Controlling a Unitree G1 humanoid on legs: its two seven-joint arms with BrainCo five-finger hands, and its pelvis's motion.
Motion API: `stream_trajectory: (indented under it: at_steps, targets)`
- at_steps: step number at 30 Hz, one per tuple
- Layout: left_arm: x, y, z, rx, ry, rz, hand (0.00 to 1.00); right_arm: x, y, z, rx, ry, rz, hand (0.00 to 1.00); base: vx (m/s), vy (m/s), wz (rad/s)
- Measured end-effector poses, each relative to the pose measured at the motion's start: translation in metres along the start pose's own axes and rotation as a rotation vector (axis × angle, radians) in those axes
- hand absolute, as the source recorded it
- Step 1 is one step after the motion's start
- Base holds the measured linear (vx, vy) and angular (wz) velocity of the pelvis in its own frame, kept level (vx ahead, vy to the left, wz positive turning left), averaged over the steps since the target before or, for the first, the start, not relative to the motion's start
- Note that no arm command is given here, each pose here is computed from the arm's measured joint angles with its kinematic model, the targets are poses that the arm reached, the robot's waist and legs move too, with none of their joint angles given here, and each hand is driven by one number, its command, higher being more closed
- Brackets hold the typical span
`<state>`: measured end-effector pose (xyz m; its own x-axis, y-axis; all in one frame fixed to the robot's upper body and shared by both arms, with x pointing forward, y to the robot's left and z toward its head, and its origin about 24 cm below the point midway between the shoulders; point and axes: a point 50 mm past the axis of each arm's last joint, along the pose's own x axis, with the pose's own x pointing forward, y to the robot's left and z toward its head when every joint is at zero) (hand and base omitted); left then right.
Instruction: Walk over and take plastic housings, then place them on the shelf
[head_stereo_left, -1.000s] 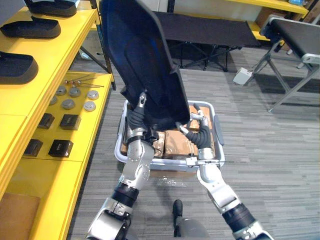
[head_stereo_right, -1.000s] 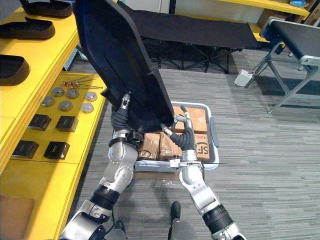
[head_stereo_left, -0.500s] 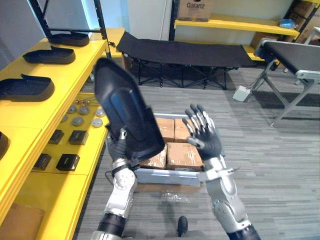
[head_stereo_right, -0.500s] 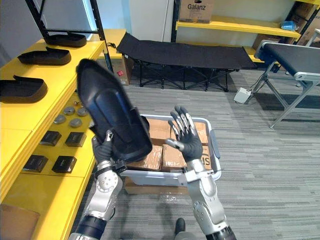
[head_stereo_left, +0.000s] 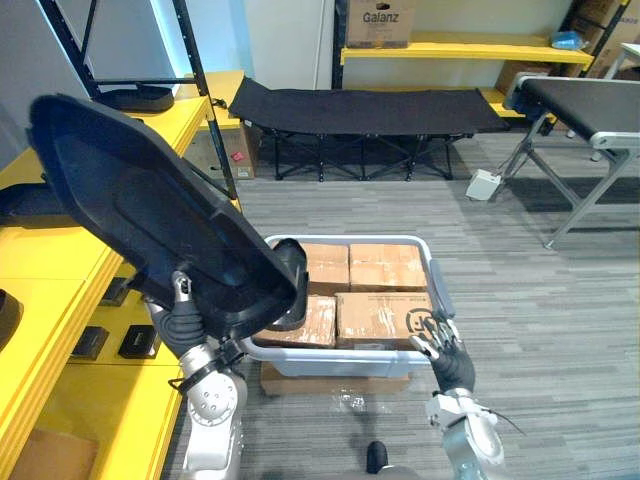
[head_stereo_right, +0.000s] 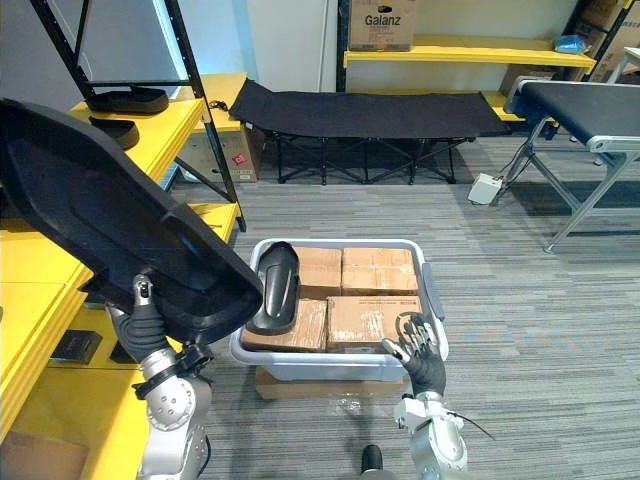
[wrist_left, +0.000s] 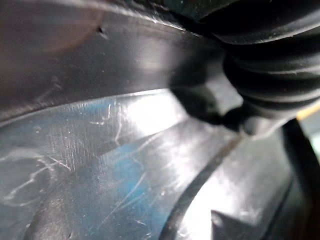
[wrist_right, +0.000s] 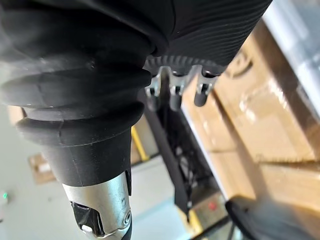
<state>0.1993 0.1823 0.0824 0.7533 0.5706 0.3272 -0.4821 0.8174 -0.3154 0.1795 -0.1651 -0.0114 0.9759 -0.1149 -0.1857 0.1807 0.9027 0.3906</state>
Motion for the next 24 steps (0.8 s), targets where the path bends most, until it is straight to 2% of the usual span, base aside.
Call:
stream_trajectory:
  at_steps: [5,9,17,21,24]
  targets:
    - [0.002,-0.001,0.014,-0.035,-0.038,-0.017,1.00,0.019,0.038,0.005,-0.071,-0.017,0.150,0.00,-0.02,0.004,0.21]
    - [0.001,0.007,0.026,-0.030,-0.071,0.008,1.00,0.023,0.054,-0.001,-0.079,0.025,0.231,0.00,0.03,-0.007,0.57]
    - [-0.004,0.067,0.051,0.135,-0.150,0.242,1.00,0.028,0.069,-0.013,-0.144,0.083,0.293,0.00,0.05,0.019,0.79]
    - [-0.011,0.085,0.065,0.219,-0.178,0.225,1.00,0.040,0.082,-0.002,-0.221,0.008,0.302,0.00,0.02,0.061,0.47]
    - [-0.015,0.087,0.071,0.230,-0.194,0.197,1.00,0.046,0.087,0.006,-0.221,-0.043,0.280,0.00,0.00,0.053,0.28]
